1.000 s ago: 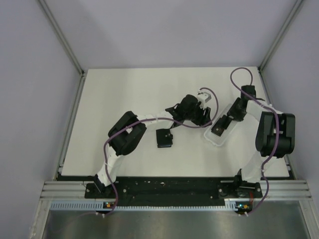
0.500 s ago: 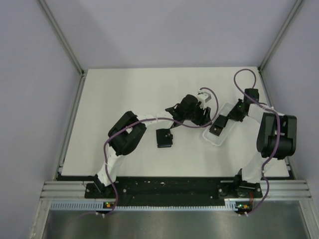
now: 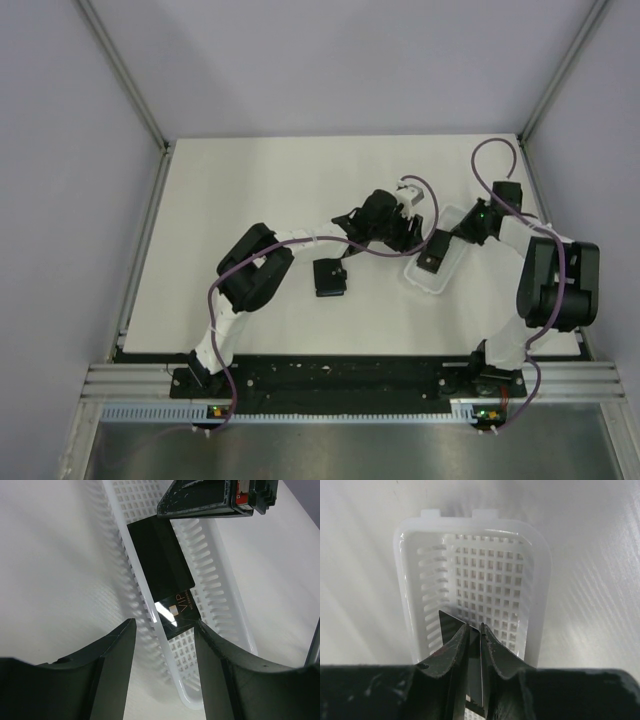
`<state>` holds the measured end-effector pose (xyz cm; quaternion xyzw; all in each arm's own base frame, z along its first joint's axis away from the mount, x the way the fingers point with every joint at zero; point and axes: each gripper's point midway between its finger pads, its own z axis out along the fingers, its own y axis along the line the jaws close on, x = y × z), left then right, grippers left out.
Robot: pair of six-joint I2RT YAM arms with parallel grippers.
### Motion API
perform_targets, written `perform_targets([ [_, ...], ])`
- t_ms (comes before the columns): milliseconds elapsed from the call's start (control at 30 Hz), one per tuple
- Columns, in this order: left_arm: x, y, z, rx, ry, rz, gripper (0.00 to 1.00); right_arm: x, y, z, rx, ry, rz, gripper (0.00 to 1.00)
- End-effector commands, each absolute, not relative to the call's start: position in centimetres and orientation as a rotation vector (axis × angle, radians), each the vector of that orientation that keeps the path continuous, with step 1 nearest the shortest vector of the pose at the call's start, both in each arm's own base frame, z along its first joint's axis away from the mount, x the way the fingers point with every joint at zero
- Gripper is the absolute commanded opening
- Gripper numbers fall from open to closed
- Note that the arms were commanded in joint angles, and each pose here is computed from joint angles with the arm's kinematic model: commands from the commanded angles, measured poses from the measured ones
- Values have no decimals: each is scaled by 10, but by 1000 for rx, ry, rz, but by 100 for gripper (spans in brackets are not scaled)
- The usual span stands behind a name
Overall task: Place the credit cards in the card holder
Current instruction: Pick up the credit card from the storage box.
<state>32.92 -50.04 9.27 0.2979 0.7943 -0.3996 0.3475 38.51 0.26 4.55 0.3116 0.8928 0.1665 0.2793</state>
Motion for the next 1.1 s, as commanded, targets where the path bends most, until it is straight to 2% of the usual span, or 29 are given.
perform_targets([
  [0,334,-514,112,782,1981,-1074,56,396,10,67,798,2304,547,15],
  [667,333,-515,111,786,1984,-1084,56,399,43,68,698,2237,844,15],
  [1067,333,-515,109,784,1989,-1085,56,393,42,52,690,2302,823,16],
])
